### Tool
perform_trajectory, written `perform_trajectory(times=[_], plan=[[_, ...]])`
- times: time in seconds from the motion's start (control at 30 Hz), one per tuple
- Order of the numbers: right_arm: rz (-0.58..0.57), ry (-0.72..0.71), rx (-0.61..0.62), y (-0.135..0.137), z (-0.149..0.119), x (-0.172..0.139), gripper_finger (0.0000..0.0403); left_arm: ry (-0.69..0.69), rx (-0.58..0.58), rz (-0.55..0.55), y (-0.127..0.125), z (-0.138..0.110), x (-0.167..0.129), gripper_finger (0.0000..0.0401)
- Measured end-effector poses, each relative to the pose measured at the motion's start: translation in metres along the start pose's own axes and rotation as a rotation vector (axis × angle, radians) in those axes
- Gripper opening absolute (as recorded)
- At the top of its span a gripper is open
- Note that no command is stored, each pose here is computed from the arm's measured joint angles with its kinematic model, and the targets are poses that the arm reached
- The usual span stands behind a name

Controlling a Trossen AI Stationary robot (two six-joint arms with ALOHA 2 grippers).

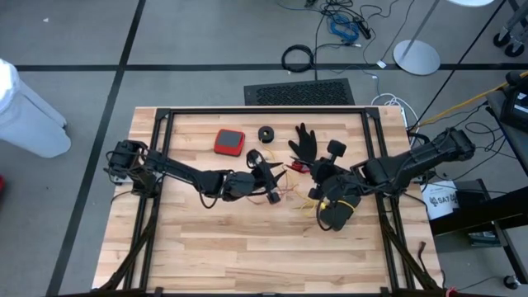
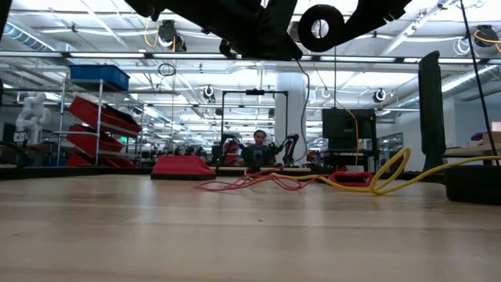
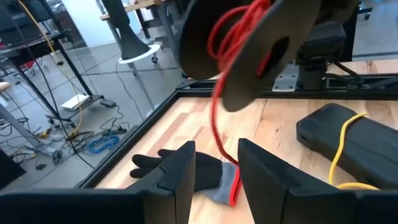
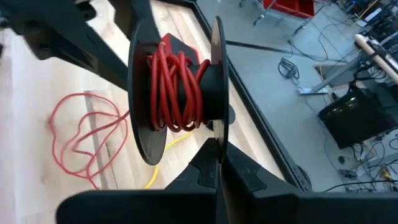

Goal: Coil cords
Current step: Uncoil the red wire from the spool

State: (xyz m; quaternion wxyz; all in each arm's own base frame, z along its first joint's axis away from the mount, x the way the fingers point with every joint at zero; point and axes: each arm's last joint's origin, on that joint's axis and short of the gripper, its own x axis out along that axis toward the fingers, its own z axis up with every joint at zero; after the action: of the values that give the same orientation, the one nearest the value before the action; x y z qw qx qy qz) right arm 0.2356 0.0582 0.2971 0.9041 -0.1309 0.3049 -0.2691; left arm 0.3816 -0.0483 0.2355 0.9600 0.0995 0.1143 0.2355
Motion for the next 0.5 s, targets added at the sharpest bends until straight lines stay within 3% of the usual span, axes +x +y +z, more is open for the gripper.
perform_trajectory(times=[0.5], plan=[[0.013,0.006,0.011,-0.0014,0.0006,0.0022,0.0000,0.021,0.013,0.005,0.0023,-0.0025,0.0018,0.0128]])
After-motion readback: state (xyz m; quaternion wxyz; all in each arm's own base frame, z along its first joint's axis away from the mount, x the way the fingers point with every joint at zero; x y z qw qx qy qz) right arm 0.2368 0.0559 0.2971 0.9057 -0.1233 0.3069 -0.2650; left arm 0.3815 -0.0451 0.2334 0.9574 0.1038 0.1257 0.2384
